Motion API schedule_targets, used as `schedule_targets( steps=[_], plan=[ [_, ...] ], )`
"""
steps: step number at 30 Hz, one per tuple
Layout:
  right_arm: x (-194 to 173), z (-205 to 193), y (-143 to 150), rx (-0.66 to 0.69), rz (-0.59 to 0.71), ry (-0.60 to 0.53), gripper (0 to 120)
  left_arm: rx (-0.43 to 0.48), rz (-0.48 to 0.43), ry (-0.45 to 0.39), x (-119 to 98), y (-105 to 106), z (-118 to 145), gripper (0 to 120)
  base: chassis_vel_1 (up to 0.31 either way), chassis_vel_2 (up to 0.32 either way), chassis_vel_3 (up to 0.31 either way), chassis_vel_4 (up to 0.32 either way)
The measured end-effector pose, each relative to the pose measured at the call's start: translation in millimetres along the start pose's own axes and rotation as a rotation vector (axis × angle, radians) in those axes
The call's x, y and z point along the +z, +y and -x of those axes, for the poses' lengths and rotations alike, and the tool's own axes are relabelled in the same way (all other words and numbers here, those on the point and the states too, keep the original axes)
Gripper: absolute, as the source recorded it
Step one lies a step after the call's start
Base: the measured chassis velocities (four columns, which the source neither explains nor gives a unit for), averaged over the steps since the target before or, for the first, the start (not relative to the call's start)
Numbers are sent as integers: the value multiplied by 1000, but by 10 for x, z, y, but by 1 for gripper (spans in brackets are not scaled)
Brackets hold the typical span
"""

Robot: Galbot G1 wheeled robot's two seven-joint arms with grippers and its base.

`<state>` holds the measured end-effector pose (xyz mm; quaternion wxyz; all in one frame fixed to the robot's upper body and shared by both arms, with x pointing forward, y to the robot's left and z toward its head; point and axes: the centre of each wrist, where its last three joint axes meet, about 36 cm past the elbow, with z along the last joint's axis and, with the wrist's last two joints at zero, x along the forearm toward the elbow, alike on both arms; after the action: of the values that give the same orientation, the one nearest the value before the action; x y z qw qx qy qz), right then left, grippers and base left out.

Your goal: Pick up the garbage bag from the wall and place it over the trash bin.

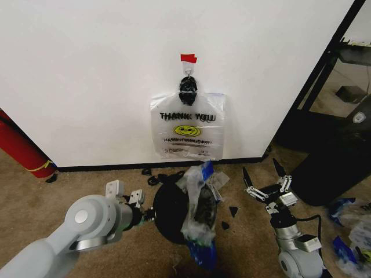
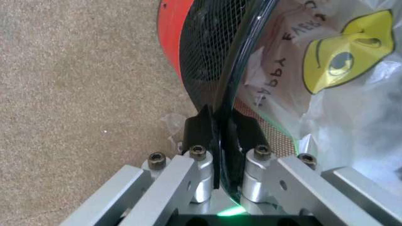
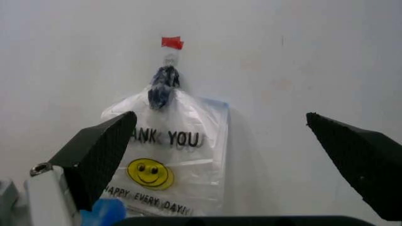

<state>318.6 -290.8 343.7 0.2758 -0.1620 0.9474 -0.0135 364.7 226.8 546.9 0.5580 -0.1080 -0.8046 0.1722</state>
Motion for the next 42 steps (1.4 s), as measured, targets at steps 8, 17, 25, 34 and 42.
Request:
schedule_targets(
  steps=[8,17,25,34,42],
  plan=[
    [2,-4,51,-8,4,-1,100,-25,-43,53,-103,110,265,1,0,0,0,0],
    [5,-23,46,-10,-1,6,100,-55,-64,58,-285,209,485,1,0,0,0,0],
    [25,-16,35,-11,-4,13,100,-55,-14,6,-340,154,504,10,0,0,0,0],
    [82,-2,98,-14,10,16,100,-53,119,-241,-267,50,219,44,0,0,0,0],
    [110,-7,88,-16,10,23,100,-54,269,-464,-87,-90,-106,69,0,0,0,0]
  ],
)
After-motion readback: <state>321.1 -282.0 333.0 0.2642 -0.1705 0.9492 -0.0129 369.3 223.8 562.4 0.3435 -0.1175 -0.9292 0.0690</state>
